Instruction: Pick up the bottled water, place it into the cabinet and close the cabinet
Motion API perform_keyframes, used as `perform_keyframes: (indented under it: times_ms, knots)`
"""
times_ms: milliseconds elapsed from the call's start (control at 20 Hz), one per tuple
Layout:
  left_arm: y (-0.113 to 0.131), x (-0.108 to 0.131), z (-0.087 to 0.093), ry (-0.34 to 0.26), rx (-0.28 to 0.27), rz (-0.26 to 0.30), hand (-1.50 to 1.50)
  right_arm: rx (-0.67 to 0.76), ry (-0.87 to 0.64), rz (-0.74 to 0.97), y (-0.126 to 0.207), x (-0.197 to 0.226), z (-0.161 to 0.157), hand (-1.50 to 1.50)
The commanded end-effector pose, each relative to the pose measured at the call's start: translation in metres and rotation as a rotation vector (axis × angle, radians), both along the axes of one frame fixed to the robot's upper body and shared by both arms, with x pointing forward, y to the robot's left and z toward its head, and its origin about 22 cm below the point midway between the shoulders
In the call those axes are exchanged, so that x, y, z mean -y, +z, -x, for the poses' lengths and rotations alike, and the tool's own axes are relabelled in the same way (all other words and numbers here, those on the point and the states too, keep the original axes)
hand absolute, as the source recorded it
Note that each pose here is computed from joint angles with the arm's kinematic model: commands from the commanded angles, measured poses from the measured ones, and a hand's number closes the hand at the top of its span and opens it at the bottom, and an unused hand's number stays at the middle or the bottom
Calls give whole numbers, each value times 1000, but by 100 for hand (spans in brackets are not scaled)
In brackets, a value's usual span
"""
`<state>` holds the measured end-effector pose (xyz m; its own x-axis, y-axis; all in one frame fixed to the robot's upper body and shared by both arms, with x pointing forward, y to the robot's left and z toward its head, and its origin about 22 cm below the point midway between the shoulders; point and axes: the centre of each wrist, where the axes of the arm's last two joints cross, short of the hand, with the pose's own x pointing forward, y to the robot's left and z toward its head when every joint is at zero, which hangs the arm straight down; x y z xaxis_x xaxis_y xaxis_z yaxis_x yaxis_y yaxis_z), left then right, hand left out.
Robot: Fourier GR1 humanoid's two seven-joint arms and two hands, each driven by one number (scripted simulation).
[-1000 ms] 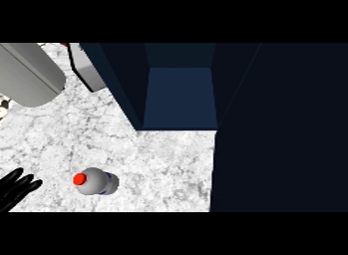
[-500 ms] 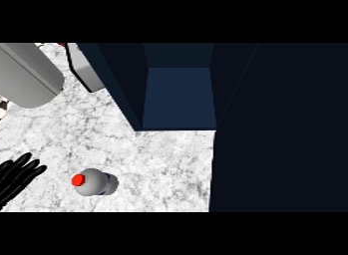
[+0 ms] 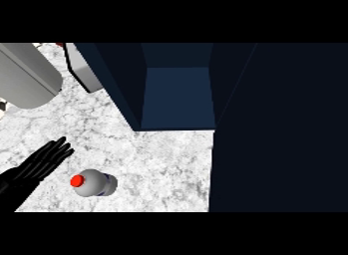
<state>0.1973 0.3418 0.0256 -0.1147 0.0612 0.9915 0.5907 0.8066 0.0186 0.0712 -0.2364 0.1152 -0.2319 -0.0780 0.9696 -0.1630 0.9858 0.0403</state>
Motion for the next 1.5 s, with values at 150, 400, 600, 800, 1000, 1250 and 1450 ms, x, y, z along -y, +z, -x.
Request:
perform_keyframes:
  times_ms: [150, 400, 600, 800, 1000, 1250, 1450]
  knots:
    - [-59, 13, -19, 5, -35, 4, -150, 46, 3, 7, 15, 0, 17, -150]
    - [-83, 7, -20, 67, -50, -20, -150, 26, 8, 15, 23, -10, 34, -150]
    - [-107, 27, -46, 97, -33, -9, -150, 32, 19, -3, 19, -3, 29, -150]
    - [-122, 6, -27, 66, -83, 1, -150, 35, 19, 19, 17, 3, 38, -150]
    - [-143, 27, -32, -7, -160, 63, -150, 31, 25, -7, 16, -2, 39, -150]
    - [-150, 27, -37, -65, -199, 100, -150, 15, 30, 12, 15, 5, 43, -150]
    - [-172, 55, -29, -12, -200, 140, -150, 28, 39, 4, 20, 2, 49, -150]
